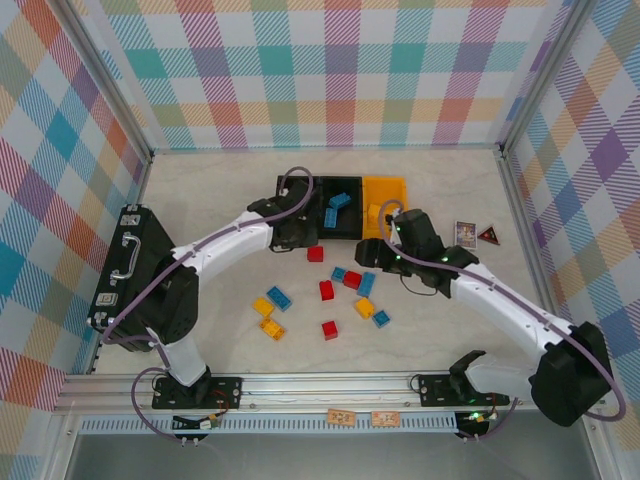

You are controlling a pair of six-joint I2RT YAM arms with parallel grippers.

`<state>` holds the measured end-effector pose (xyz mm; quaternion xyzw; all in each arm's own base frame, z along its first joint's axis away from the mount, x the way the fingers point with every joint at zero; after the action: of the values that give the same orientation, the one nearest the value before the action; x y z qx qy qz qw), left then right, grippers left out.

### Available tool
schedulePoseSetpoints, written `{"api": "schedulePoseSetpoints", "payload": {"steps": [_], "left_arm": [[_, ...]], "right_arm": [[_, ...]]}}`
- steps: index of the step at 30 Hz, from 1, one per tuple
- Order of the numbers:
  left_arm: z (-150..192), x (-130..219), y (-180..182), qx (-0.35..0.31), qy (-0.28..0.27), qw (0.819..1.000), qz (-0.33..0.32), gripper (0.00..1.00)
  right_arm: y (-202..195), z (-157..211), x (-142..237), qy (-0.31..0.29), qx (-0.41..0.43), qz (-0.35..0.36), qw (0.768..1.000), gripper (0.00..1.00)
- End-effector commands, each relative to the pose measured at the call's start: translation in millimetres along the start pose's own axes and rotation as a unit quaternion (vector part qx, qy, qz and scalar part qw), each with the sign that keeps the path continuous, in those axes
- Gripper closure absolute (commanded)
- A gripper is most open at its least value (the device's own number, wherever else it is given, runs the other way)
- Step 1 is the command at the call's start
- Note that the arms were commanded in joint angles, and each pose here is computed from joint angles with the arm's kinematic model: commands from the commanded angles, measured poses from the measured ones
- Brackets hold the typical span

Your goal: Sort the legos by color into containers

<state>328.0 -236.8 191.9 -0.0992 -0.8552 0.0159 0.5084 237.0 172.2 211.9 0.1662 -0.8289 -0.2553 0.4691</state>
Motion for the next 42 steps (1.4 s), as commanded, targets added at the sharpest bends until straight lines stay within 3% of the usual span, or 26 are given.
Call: {"api": "schedulePoseSetpoints", "payload": {"steps": [1, 11, 22, 36, 42], "left_arm": [[-10, 8, -29, -0.015, -0.001, 0.999, 0.045, 0.76], [-49, -1, -101, -0.044, -0.013, 0.992, 0.114, 0.76], [-73, -37, -148, -0.054, 0.0, 0.987, 0.152, 0.75], [-77, -80, -167, -0.06, 0.006, 0.985, 0.162, 0.72], [-76, -90, -166, -0.062, 0.005, 0.986, 0.152, 0.65]], "right_arm": [[-23, 4, 10, -0.003, -0.039, 0.031, 0.999, 0.3], [-51, 6, 39, -0.037, -0.086, 0.043, 0.995, 0.29], [-65, 7, 53, -0.059, -0.103, 0.054, 0.991, 0.28], [-74, 10, 64, -0.073, -0.111, 0.061, 0.989, 0.28], [-74, 8, 63, -0.072, -0.112, 0.06, 0.989, 0.28]]}}
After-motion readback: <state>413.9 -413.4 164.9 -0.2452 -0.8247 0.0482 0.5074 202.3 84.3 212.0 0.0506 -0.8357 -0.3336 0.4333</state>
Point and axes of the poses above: each hand's point on the last joint's axis, 136 mm out from that joint toward the fingers, its own x axis back along the fingers, its own y axis along the line the jaws close on, z = x × y, the point moved 7 cm from there along x, back along the fingers, and after that the axes turned 7 degrees about -x, right-handed, at the moved point
